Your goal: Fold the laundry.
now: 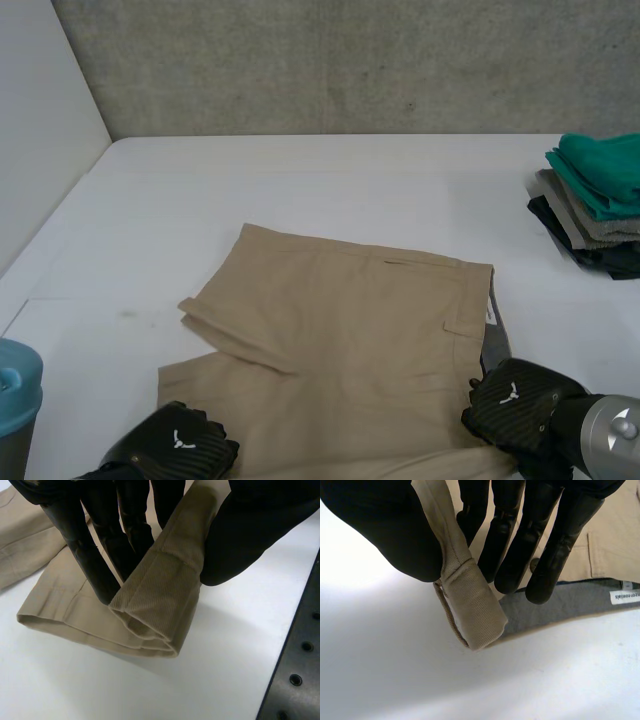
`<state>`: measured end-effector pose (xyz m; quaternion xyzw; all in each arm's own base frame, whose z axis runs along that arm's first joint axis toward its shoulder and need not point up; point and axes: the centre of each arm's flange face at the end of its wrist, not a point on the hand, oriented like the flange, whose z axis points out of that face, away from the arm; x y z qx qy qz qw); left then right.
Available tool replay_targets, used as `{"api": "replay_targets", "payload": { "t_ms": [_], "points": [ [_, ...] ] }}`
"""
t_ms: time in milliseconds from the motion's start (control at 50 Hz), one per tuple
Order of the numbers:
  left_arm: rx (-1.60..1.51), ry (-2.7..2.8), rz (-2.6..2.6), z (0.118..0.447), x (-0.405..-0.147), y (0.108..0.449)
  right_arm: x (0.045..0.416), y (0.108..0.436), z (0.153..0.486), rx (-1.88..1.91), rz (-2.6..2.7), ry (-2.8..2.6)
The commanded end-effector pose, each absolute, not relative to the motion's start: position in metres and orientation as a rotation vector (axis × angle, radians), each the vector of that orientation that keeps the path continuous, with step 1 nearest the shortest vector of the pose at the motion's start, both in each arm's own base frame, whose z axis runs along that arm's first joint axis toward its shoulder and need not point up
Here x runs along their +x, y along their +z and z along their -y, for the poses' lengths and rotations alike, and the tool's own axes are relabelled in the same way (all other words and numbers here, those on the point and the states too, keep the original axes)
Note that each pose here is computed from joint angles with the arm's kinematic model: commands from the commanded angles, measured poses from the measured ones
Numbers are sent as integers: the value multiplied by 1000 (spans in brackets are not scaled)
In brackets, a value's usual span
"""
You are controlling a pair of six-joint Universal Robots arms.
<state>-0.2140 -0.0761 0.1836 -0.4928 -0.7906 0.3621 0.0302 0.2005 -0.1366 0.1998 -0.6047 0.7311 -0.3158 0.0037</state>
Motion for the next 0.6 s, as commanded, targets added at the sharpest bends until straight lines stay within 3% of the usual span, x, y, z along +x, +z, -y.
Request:
{"api": "replay_targets", "payload": {
  "t_ms": [20,300,460,600],
  "points": [
    [-1464,1277,2405,110,-231,182,205,196,163,-1862,-2282,-1174],
    [-1231,2122,2005,241,-309,195,232,190,261,-1625,-2269,-1832],
    [-1385,2368,1894,311,-339,162,262,171,312,-1587,-2087,-2152],
    [-1476,2425,1859,339,-353,130,284,140,347,-1622,-1983,-2283]
  ]
}}
